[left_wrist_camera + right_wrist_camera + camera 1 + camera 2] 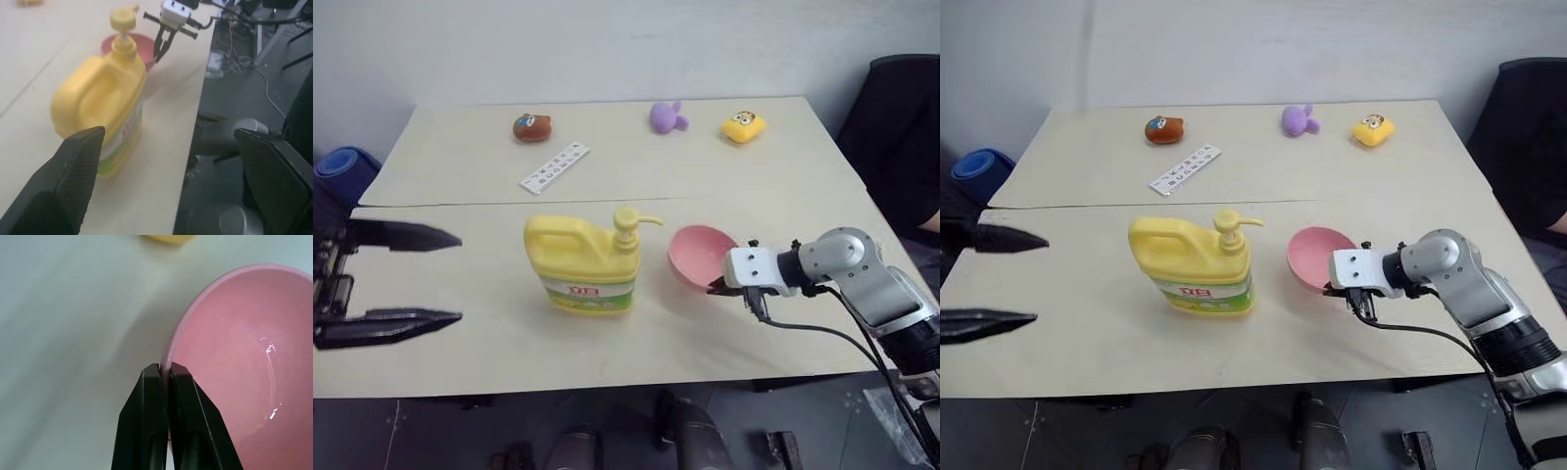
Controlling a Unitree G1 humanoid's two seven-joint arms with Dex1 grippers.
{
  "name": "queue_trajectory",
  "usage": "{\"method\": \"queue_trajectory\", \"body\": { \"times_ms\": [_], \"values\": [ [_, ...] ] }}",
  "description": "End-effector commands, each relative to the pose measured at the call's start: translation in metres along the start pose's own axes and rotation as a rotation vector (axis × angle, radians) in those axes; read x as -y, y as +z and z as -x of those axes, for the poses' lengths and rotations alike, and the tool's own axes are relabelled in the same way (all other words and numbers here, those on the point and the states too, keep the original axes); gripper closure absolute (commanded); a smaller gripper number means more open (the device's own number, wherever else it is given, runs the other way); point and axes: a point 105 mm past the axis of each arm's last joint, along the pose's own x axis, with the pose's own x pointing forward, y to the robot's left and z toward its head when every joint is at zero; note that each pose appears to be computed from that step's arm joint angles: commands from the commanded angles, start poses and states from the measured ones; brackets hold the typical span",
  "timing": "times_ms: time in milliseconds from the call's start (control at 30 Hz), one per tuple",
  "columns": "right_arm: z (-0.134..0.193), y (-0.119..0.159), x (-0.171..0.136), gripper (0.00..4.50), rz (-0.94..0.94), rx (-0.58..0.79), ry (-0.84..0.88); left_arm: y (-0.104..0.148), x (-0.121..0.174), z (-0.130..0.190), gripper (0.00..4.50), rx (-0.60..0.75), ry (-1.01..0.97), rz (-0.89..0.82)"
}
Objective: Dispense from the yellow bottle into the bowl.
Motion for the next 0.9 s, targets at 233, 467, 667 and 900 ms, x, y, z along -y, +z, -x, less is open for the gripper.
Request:
{"method": "queue_trajectory", "body": {
  "times_ms": [233,467,667,900],
  "values": [
    [-0.011,-0.016,0.011,4.50,0.124,-0.065,-0.055,-0.006,0.009,-0.001,0.02,-0.012,0.028,-0.032],
    [0.010,-0.011,0.008,2.39,-0.044,-0.002,0.003,-0.013,0.006,0.002,0.00,-0.031,0.036,-0.005],
    [0.079,0.002,0.026,0.31,-0.255,0.158,-0.078,-0.018,0.000,0.012,0.00,-0.037,0.077,0.014],
    [0.162,-0.017,0.008,0.31,-0.593,0.232,-0.068,-0.021,-0.003,0.043,0.00,-0.004,0.192,0.073]
  ]
}}
